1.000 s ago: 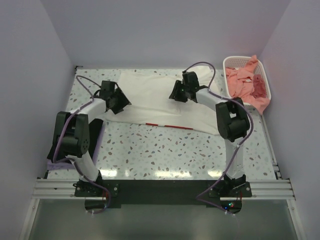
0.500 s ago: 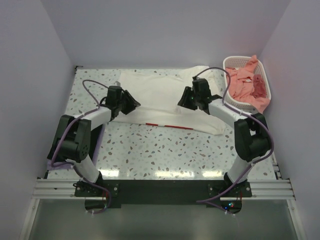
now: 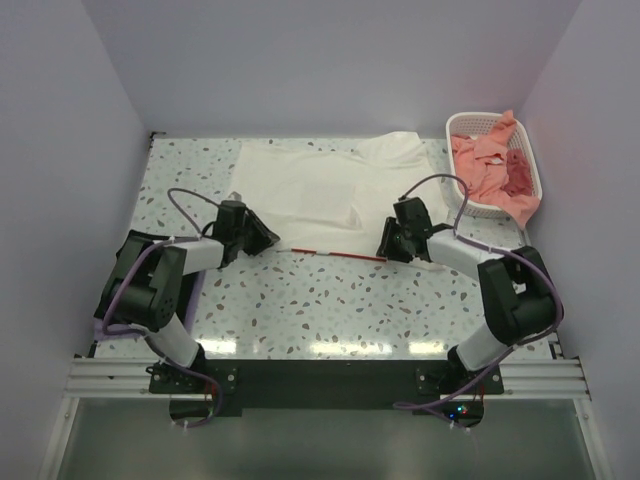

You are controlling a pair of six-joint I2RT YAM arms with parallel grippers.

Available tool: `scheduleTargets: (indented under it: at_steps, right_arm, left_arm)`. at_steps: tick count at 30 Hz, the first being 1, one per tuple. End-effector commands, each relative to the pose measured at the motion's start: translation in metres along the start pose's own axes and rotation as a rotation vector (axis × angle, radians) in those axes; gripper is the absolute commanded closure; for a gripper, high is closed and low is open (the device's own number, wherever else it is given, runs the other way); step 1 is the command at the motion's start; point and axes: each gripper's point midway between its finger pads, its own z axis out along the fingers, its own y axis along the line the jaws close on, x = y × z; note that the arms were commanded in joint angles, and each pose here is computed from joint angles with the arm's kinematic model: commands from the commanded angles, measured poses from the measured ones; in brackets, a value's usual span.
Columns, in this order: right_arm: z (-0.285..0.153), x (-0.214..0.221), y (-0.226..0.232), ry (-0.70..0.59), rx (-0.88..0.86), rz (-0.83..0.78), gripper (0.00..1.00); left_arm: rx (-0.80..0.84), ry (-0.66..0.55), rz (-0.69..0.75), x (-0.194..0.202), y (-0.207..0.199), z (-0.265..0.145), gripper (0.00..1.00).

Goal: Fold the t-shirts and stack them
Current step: Fold the tshirt

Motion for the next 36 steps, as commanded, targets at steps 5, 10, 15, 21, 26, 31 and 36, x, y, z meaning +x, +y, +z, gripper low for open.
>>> scheduleTargets:
  at_steps: [5,10,15,21,26,31,36]
  right_arm:
    - [-0.01,0.037,-0.031,0.062,0.088,0.001,0.61]
    - [-0.026,0.052,-0.046,0.06,0.112,0.031,0.6]
    - [-0.054,0.05,-0.037,0.026,0.046,0.043,0.6]
    - [-0.082,-0.002,-0.008,-0.108,-0.019,0.036,0.59]
    - [-0.075,-0.049,-0.009,-0.187,0.049,0.074,0.6]
    - [-0.044,-0.061,-0.034,-0.165,0.091,0.181,0.6]
    - [-0.022,-0.048,-0.07,-0.12,0.184,0.24,0.61]
  left_arm:
    - [-0.064,-0.001,-0.038,0.024,0.031,-0.017,0.67]
    - [-0.075,-0.02,-0.045,0.031,0.038,-0.034,0.67]
    - [-0.05,-0.019,-0.016,0.032,0.03,-0.047,0.67]
    - [-0.014,-0.143,0.052,-0.021,-0.017,-0.062,0.62]
    - [-0.116,-0.232,0.021,-0.056,-0.01,-0.057,0.62]
    - [-0.221,-0.241,-0.045,-0.065,0.029,-0.038,0.64]
    - [-0.287,-0.303,-0.062,-0.071,0.056,-0.034,0.65]
